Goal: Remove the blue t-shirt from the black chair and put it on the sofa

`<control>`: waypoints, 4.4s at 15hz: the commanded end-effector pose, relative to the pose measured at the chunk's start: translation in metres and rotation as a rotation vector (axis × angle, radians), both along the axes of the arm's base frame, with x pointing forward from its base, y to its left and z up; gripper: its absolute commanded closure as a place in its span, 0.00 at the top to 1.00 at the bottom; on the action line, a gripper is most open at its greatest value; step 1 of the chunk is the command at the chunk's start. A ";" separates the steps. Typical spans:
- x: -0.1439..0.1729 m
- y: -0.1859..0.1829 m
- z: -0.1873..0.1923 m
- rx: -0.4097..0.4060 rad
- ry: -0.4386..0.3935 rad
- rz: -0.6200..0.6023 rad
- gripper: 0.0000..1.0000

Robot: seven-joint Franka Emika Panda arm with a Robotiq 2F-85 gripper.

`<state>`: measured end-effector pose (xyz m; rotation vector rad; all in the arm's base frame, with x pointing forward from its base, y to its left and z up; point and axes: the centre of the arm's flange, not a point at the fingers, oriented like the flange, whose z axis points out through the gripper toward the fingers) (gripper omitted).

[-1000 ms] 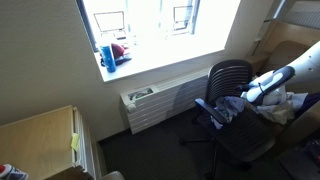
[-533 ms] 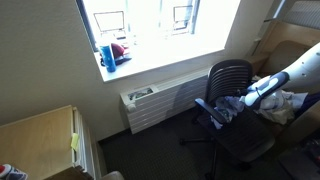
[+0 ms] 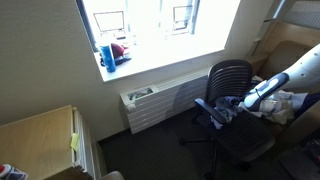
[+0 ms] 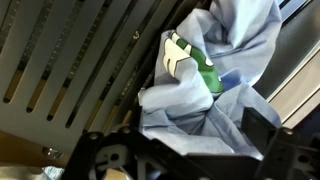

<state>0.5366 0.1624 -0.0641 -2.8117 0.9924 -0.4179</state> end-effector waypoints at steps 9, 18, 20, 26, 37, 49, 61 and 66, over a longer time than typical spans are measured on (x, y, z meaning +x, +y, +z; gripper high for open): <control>-0.017 -0.027 -0.051 -0.083 0.111 -0.061 1.00; -0.013 -0.030 -0.058 -0.027 0.036 -0.138 1.00; -0.012 -0.035 -0.059 -0.025 0.034 -0.148 1.00; 0.005 0.016 -0.054 0.160 0.126 -0.118 1.00; 0.014 0.024 -0.058 0.172 0.144 -0.108 1.00; 0.015 0.012 -0.063 0.104 0.095 -0.079 0.75; 0.032 0.019 -0.046 0.082 -0.006 -0.024 0.00; 0.052 0.031 0.003 0.235 -0.010 -0.081 0.01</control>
